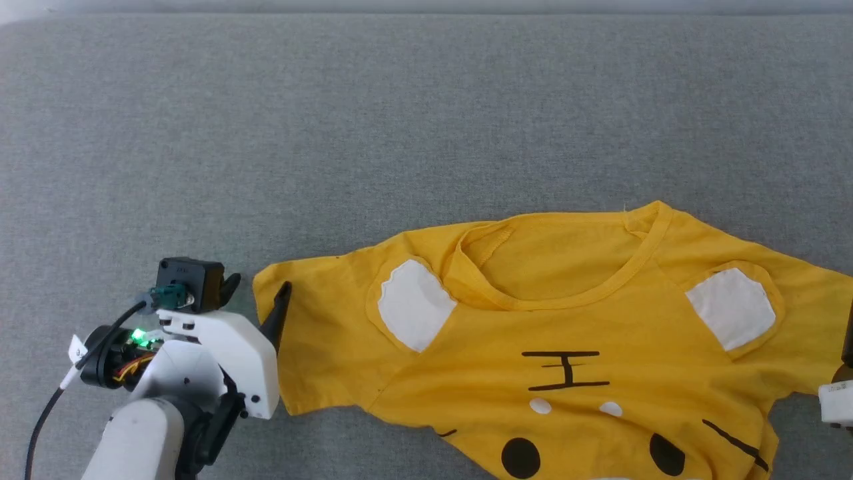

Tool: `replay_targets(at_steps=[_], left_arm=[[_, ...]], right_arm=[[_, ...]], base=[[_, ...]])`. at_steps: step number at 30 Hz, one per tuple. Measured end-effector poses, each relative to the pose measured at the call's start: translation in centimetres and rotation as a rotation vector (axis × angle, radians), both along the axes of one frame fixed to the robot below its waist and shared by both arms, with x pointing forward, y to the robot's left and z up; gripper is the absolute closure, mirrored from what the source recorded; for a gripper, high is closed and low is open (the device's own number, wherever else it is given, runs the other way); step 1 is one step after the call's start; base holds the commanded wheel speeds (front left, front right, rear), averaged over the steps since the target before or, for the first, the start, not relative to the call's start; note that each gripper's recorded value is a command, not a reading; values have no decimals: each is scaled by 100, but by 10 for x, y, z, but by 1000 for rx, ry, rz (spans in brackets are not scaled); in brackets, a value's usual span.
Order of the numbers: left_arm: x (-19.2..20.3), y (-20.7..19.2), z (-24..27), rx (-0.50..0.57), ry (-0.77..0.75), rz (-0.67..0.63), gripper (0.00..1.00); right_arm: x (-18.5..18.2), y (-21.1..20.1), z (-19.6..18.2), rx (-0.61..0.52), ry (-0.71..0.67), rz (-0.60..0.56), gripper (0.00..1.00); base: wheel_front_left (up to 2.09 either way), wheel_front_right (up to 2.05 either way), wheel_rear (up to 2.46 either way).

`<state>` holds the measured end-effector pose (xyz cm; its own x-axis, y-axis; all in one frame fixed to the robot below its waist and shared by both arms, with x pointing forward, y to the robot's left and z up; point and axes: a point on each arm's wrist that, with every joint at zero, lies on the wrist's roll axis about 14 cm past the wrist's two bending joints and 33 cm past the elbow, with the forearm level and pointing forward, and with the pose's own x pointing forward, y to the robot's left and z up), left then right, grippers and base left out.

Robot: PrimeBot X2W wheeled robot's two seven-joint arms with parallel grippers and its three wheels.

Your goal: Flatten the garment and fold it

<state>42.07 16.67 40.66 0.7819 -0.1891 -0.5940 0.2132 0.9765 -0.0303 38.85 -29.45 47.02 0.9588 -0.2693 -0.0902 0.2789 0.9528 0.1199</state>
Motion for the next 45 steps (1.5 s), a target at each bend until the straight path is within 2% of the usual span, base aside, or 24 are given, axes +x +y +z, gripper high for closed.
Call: replay_targets(at_steps=[6,10,11,12,13,17,21,29,32,37,45], left_arm=[[2,1,-12,2,42,23,0],[-2,-8,-20,-58,98,8,0],[-3,-10,-20,-64,114,-4,17],[-4,-11,-21,-72,131,-11,76],[-5,-12,-21,-81,145,-15,100],[-8,-17,-21,-107,153,-19,100],[-3,-15,-15,-134,86,33,100],[2,13,32,-259,-146,258,100],[-8,45,44,-240,-208,370,100],[-30,90,46,-167,-227,496,100],[-35,79,40,-204,-200,490,100]], right_arm=[[-1,-3,-4,-3,14,-8,0],[1,-2,-4,4,15,-7,0],[1,-2,-3,4,13,-5,0],[2,-1,-3,6,14,-4,0],[2,-1,-3,6,14,-2,0],[3,0,0,8,8,1,0],[2,0,6,7,-6,3,0],[-1,3,20,3,-41,13,0],[0,10,21,-1,-29,37,0],[3,17,11,-19,62,68,0],[9,37,-32,-22,330,143,0]], base=[[0,0,0],[0,0,0],[0,0,0],[0,0,0],[0,0,0],[0,0,0],[0,0,0],[0,0,0],[0,0,0],[0,0,0],[0,0,0]])
